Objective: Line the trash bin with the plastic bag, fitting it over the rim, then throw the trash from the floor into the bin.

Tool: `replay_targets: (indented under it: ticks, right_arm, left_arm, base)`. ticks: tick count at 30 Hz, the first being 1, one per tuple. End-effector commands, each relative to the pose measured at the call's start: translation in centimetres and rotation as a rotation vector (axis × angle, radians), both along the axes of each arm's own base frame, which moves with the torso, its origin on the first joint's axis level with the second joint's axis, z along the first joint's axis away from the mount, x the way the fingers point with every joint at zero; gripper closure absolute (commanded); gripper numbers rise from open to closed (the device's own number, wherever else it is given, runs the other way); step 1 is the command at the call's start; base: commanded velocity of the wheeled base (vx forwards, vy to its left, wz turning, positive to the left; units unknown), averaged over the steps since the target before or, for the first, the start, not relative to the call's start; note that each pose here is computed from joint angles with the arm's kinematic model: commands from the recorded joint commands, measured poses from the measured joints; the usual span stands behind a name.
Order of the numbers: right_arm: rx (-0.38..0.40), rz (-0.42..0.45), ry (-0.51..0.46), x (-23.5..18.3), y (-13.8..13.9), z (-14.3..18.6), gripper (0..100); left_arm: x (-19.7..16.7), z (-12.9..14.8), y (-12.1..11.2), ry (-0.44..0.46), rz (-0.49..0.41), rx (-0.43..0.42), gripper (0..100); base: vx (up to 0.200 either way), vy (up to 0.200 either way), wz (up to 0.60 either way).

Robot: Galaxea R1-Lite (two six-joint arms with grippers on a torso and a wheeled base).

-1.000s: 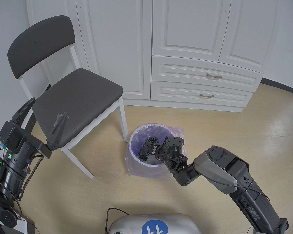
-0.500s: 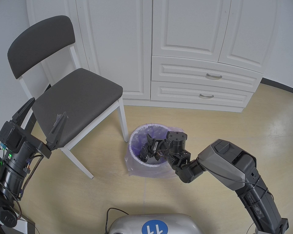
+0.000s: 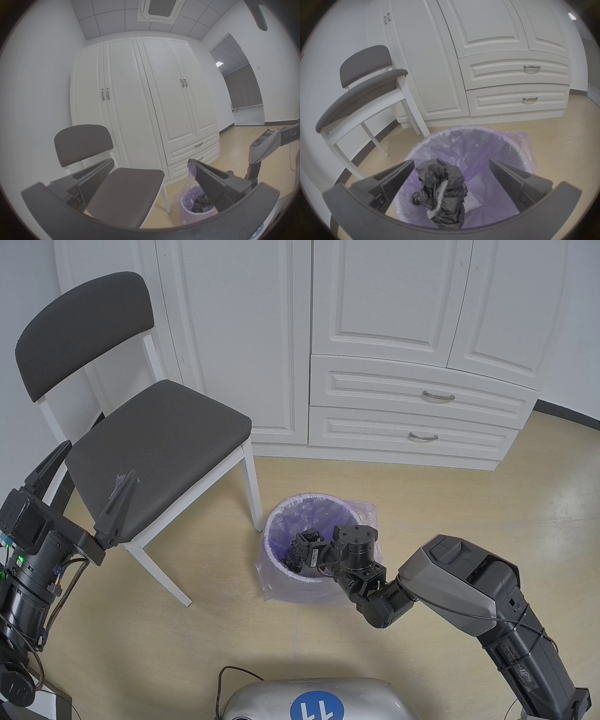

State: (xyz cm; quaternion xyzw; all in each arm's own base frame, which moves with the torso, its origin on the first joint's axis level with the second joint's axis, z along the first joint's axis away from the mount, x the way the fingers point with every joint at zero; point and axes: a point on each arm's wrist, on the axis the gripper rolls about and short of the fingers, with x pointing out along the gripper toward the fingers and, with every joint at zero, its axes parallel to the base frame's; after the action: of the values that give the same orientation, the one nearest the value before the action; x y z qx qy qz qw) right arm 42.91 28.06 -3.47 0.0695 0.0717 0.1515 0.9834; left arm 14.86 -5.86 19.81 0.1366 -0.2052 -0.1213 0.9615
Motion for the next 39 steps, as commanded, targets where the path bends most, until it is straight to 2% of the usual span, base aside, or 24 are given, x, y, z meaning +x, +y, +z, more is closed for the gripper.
replay_targets:
  ticks: [1, 10, 17, 18, 23, 32, 38, 39]
  right_arm:
    - [-0.014, 0.001, 0.015, 0.0, 0.0, -1.2, 100]
    - [0.039, -0.002, -0.052, 0.6, 0.1, -0.3, 100]
    - [0.042, -0.001, -0.051, 1.2, 0.6, -2.4, 100]
    - [0.042, -0.012, -0.060, 2.0, 0.6, -3.8, 100]
    - [0.034, -0.021, -0.054, 2.4, 0.4, -4.2, 100]
    - [0.039, -0.021, -0.061, 2.5, 0.4, -4.1, 100]
    - [0.067, -0.023, -0.105, 2.4, 0.6, -1.6, 100]
    - [0.067, -0.023, -0.105, 2.4, 0.6, -1.6, 0]
  left_arm:
    - [0.0, 0.0, 0.0, -0.002, 0.001, -0.001, 0]
    - [0.0, 0.0, 0.0, 0.000, 0.000, 0.000, 0]
    - [0.0, -0.1, 0.0, 0.003, 0.000, 0.003, 0]
    - [0.0, -0.1, 0.0, 0.005, 0.000, 0.003, 0]
    - [0.1, -0.2, 0.0, 0.011, 0.000, 0.004, 0]
    - [0.2, -0.4, -0.1, 0.018, -0.002, 0.008, 0]
    - [0.2, -0.3, -0.1, 0.015, -0.002, 0.006, 0]
    - [0.2, -0.3, -0.1, 0.015, -0.002, 0.006, 0]
  base:
    - [0.000, 0.000, 0.00]
    - [0.000, 0.000, 0.00]
    - [0.000, 0.000, 0.00]
    - [0.000, 0.000, 0.00]
    - [0.000, 0.000, 0.00]
    - [0.000, 0.000, 0.00]
    - [0.000, 0.000, 0.00]
    - [0.000, 0.000, 0.00]
